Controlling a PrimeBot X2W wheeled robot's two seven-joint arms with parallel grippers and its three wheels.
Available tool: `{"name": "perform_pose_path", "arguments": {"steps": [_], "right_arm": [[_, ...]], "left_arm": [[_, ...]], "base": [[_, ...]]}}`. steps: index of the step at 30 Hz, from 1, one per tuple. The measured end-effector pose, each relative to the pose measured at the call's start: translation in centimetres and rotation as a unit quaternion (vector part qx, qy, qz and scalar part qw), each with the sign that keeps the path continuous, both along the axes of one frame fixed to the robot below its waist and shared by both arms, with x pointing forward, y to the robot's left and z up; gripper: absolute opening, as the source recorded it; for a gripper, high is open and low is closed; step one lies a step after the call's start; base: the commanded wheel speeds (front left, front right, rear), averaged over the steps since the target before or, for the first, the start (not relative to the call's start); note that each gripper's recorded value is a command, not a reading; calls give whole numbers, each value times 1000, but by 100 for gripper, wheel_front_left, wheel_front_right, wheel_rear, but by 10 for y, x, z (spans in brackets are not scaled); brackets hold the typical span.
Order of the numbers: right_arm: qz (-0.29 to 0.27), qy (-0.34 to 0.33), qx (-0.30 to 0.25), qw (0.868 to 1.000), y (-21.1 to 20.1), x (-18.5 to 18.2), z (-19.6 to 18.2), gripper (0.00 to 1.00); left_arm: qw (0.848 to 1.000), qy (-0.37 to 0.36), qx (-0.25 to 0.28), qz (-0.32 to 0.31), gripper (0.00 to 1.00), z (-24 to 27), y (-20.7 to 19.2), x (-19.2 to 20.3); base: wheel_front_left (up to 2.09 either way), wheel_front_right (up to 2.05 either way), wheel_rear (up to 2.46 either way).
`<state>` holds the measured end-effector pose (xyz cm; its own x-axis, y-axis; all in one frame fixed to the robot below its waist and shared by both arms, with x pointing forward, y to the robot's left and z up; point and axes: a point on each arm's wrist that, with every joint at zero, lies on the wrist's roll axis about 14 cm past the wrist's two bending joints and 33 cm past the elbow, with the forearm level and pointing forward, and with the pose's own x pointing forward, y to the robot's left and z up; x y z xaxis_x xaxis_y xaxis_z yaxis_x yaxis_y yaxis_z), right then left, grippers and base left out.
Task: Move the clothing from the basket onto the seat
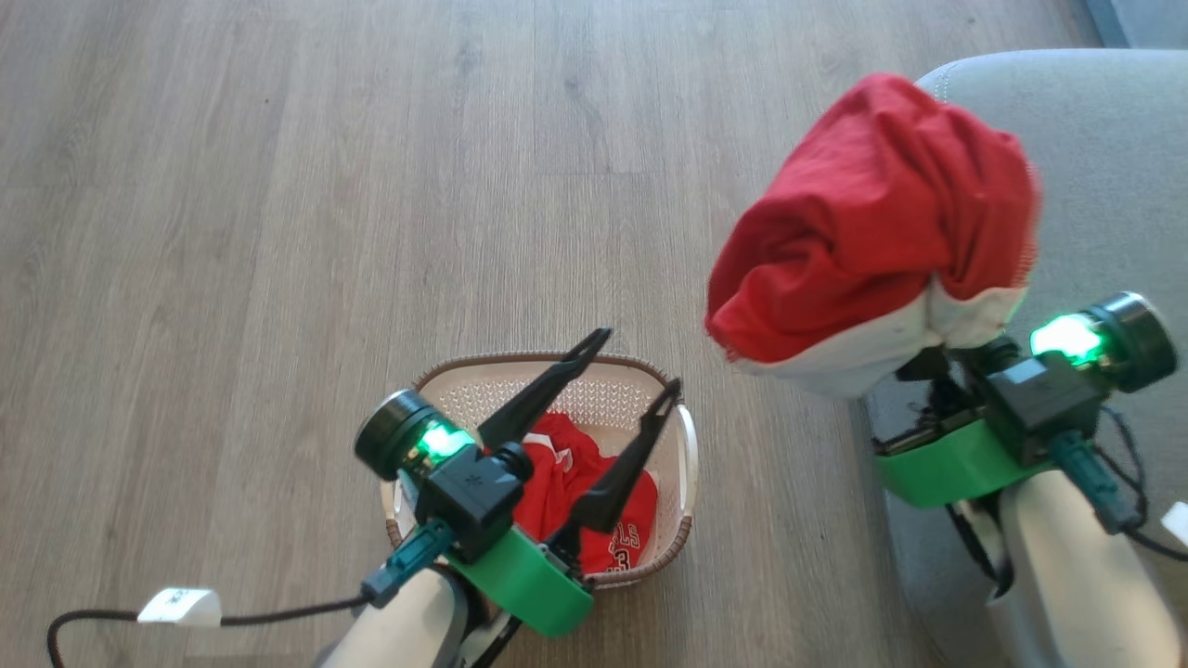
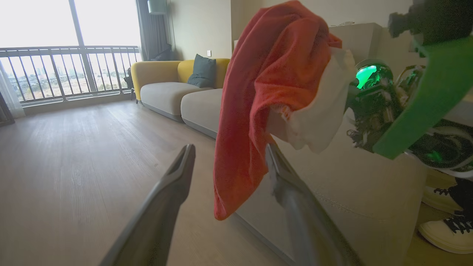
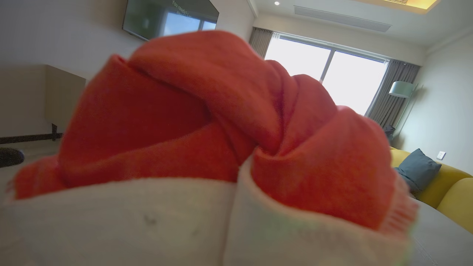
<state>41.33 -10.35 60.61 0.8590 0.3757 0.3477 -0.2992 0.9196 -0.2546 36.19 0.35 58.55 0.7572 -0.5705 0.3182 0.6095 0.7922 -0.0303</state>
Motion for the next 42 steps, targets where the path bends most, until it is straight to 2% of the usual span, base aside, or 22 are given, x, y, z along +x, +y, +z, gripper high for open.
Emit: {"name": "perform_pose_path", "arguments": {"steps": [8, 16, 25, 36, 42], "right_arm": [[-41, -15, 0, 999, -28, 5, 9, 0], [-74, -16, 0, 997, -49, 3, 10, 0], [-110, 42, 10, 993, -69, -6, -27, 0], [-119, 38, 11, 992, -75, -9, -24, 0], [-140, 30, 7, 990, -90, -16, -19, 0]], "left_arm": [[999, 33, 32, 8, 100, -30, 5, 1], [991, 106, 76, -4, 100, -85, 6, -14], [990, 114, 81, -6, 100, -91, 4, -16], [991, 108, 75, -4, 100, -86, 4, -13], [991, 109, 74, -23, 100, -86, -7, -19]], "base": [[0, 0, 0], [0, 0, 0], [0, 0, 0], [0, 0, 0], [0, 0, 0]]}}
